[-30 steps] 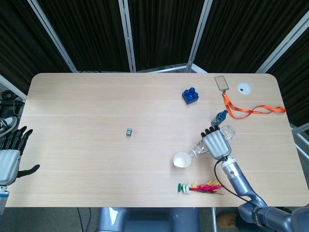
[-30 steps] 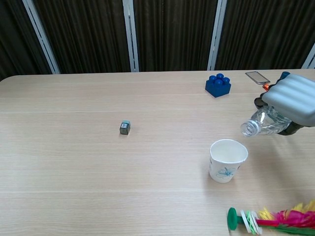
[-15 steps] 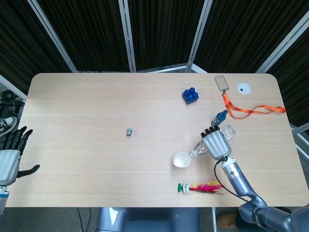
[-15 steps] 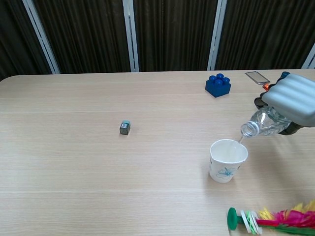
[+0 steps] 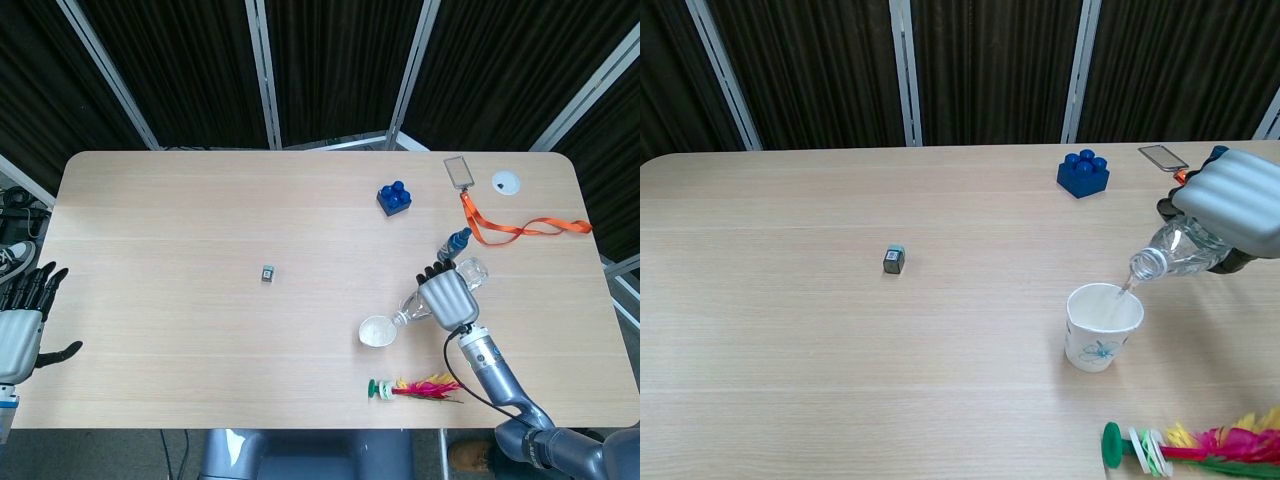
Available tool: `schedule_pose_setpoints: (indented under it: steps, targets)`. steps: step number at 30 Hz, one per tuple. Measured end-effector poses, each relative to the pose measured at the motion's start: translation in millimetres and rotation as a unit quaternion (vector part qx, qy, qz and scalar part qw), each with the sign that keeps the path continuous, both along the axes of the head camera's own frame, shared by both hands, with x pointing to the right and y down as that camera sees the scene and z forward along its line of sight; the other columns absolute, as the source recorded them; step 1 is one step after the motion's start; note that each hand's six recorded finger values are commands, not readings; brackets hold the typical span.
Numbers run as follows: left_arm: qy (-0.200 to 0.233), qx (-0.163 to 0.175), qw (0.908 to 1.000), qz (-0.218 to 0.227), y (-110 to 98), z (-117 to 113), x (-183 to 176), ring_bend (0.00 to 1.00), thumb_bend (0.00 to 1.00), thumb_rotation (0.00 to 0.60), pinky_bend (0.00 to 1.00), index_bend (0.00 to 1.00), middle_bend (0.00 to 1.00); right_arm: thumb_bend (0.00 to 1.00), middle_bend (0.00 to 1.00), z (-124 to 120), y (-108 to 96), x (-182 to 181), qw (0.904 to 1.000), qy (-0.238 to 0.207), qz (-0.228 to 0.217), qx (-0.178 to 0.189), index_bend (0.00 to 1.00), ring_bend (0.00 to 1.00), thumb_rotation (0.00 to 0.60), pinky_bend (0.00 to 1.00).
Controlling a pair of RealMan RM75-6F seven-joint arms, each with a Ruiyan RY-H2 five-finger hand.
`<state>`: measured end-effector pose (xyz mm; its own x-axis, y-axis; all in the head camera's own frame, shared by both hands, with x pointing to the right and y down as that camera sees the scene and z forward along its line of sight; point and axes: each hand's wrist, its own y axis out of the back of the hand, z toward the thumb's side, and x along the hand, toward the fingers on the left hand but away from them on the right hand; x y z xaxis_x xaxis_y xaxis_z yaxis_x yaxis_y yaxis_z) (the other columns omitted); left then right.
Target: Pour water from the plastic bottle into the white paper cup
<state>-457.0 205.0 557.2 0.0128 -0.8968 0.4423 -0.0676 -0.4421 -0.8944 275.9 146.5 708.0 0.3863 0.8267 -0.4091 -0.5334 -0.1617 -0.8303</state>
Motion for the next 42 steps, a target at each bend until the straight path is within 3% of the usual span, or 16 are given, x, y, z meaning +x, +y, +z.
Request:
schedule_pose_setpoints:
  steps: [18, 26, 30, 36, 42]
  targets:
    - [0.002, -0.004, 1.0000, -0.001, 0.2, 0.1, -0.1, 0.00, 0.00, 0.600, 0.00, 0.00, 0.00, 0.48, 0.60, -0.2, 0.2, 0.1, 0.9999, -0.009, 0.007, -0.005, 0.52, 0.52, 0.600, 0.47]
    - [0.001, -0.007, 1.0000, -0.002, 0.6, 0.7, -0.2, 0.00, 0.00, 0.600, 0.00, 0.00, 0.00, 0.48, 0.60, -4.4, 0.9, -2.3, 0.9945, -0.079, 0.056, -0.041, 0.52, 0.53, 0.600, 0.47]
    - [0.000, -0.008, 1.0000, -0.001, 0.7, 1.2, -0.1, 0.00, 0.00, 0.600, 0.00, 0.00, 0.00, 0.49, 0.60, -9.4, 0.5, -5.1, 0.9858, -0.127, 0.086, -0.068, 0.52, 0.53, 0.600, 0.47]
    - [0.000, -0.013, 0.9999, -0.001, 0.6, 2.7, -0.1, 0.00, 0.00, 0.600, 0.00, 0.00, 0.00, 0.50, 0.61, -21.3, -6.0, -9.8, 0.9647, -0.206, 0.127, -0.104, 0.52, 0.53, 0.600, 0.47]
    - [0.005, -0.020, 0.9998, 0.001, 1.1, 4.4, 1.1, 0.00, 0.00, 0.600, 0.00, 0.00, 0.00, 0.51, 0.61, -29.5, -18.7, -15.5, 0.9305, -0.291, 0.170, -0.143, 0.52, 0.53, 0.600, 0.47]
